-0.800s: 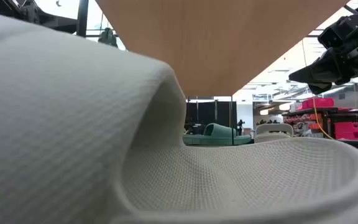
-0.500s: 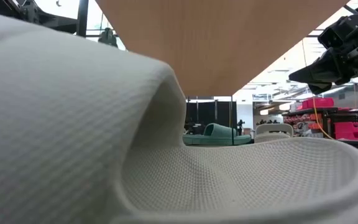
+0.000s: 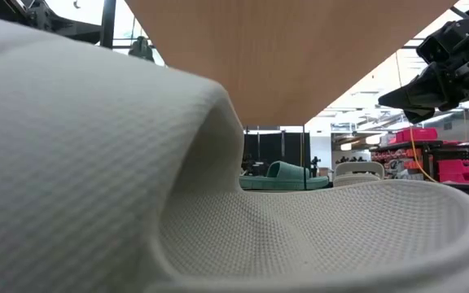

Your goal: Pick and place slides into the shelf

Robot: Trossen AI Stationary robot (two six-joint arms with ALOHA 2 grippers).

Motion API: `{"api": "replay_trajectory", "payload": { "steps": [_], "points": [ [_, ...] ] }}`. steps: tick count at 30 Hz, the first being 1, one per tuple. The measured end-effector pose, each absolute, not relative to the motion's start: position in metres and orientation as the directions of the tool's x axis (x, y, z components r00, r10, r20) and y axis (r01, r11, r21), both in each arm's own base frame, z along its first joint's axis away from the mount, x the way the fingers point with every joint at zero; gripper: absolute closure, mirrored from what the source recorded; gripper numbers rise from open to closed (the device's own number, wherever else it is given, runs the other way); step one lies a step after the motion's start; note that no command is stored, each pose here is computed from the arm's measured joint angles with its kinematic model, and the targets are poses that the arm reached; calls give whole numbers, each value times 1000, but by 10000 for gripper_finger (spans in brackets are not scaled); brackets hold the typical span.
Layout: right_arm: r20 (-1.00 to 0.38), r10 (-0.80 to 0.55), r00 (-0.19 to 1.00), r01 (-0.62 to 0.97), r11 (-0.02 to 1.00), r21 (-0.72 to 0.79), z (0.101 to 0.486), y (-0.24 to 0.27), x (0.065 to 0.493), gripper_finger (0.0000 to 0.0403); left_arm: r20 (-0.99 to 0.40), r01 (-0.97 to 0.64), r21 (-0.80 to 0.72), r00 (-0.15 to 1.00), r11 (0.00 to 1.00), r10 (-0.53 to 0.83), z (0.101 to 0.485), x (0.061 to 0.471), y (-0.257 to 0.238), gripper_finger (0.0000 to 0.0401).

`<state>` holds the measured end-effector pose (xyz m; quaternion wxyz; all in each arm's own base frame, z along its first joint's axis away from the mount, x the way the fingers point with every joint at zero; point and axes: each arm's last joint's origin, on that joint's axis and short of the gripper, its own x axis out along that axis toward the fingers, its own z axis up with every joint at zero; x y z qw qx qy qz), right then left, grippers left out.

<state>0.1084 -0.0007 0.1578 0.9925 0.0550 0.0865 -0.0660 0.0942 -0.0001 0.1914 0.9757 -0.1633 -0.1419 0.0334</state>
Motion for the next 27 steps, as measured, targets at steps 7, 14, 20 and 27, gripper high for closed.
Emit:
{"api": "replay_trajectory", "payload": {
  "steps": [7,14,20,27],
  "points": [
    [-179,-121,976,140,985,98,158,-1,108,389,266,-19,-328,957,944,112,191,94,0,361],
    [-179,-121,976,140,985,98,158,-1,108,389,266,-19,-328,958,944,111,191,94,0,371],
    [-179,-121,976,140,985,98,158,-1,108,389,266,-19,-328,958,945,111,191,94,0,370],
    [-179,-121,976,140,985,98,158,-1,108,389,266,-19,-328,957,944,111,191,94,0,361]
  ]
}}
